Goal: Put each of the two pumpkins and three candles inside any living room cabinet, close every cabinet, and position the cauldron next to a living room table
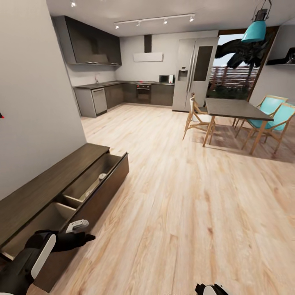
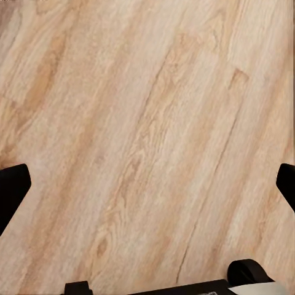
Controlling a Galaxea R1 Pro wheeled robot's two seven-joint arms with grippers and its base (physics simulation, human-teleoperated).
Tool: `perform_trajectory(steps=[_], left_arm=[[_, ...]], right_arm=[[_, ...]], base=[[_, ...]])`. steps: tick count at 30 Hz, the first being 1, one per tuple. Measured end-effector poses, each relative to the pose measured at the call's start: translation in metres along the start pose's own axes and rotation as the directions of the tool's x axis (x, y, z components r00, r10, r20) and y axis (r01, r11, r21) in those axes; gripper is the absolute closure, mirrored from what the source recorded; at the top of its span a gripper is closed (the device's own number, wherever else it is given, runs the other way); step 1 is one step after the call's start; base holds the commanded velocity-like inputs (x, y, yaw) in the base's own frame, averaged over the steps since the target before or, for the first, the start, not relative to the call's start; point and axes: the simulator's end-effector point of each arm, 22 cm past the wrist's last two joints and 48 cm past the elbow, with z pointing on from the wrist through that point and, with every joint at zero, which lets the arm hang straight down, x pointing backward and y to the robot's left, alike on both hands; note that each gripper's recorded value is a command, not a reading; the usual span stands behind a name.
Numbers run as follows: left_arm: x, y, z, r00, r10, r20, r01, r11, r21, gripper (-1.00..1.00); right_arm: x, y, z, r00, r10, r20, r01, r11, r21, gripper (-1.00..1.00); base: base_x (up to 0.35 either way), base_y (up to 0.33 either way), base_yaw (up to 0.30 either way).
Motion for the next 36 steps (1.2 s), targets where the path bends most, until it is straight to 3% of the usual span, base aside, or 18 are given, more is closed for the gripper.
perform_trajectory(steps=[16, 28, 33, 36], left_arm=[[0.000, 0.000, 0.000, 1.000, 0.000, 0.001, 0.000, 1.000, 0.000, -1.00], [-0.005, 0.000, 0.000, 1.000, 0.009, 0.024, -0.009, 1.000, 0.000, -1.00], [-0.007, 0.000, 0.001, 0.999, 0.011, 0.031, -0.011, 1.000, 0.000, -1.00], [-0.006, 0.000, 0.001, 0.999, 0.011, 0.031, -0.011, 1.000, -0.001, -1.00]], right_arm=[[0.000, 0.000, 0.000, 1.000, 0.000, 0.001, 0.000, 1.000, 0.000, 1.00], [-0.007, -0.001, 0.000, 0.999, 0.028, 0.032, -0.028, 1.000, 0.001, 1.00], [-0.009, -0.004, 0.002, 0.999, 0.031, 0.032, -0.031, 1.000, 0.003, 1.00], [-0.010, 0.003, 0.002, 0.999, 0.029, 0.031, -0.028, 0.999, -0.034, 1.00]], base=[[0.012, 0.000, -0.279], [0.274, -0.074, -0.277], [0.296, -0.195, -0.088], [0.295, -0.151, -0.012]])
